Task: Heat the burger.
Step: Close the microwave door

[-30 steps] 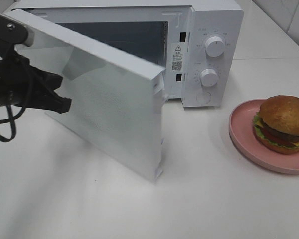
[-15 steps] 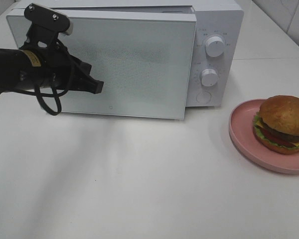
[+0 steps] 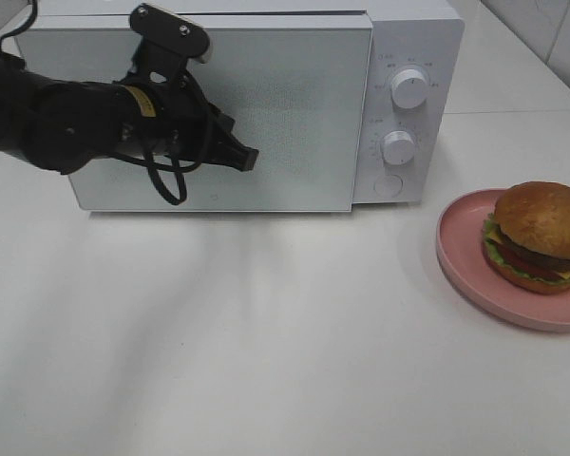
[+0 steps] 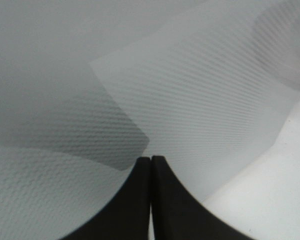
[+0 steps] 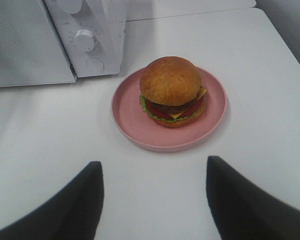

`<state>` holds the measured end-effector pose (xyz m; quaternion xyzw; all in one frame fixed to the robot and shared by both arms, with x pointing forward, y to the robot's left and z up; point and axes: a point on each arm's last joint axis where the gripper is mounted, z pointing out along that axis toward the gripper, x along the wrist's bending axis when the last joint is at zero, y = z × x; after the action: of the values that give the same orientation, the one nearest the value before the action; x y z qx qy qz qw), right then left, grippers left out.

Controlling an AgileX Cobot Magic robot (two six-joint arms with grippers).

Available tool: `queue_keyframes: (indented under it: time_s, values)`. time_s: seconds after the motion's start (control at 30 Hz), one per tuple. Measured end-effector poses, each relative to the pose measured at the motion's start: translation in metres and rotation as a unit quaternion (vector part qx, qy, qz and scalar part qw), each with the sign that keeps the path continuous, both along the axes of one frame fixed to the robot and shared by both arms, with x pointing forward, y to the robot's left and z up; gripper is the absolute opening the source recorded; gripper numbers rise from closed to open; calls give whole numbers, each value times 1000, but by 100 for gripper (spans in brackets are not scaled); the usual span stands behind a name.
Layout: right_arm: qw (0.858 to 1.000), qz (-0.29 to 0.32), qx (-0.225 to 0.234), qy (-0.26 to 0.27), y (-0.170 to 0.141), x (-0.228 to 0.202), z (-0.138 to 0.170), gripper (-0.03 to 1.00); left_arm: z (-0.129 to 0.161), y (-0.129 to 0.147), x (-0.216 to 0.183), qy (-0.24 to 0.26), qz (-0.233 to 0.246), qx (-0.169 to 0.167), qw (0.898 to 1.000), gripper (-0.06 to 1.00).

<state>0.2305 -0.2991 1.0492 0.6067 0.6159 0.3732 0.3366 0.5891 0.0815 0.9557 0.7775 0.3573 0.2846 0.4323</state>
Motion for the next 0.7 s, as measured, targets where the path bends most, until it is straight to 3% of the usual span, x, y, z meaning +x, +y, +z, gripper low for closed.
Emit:
queue_keyframes:
  time_s: [0.4,0.7]
  values:
    - [1000,0,0,0,0,0,0,58,-5,-61,18,-16,-48,-8,999,0]
    - [1000,0,0,0,0,0,0,58,-3,-71,18,27,-40,-10,999,0]
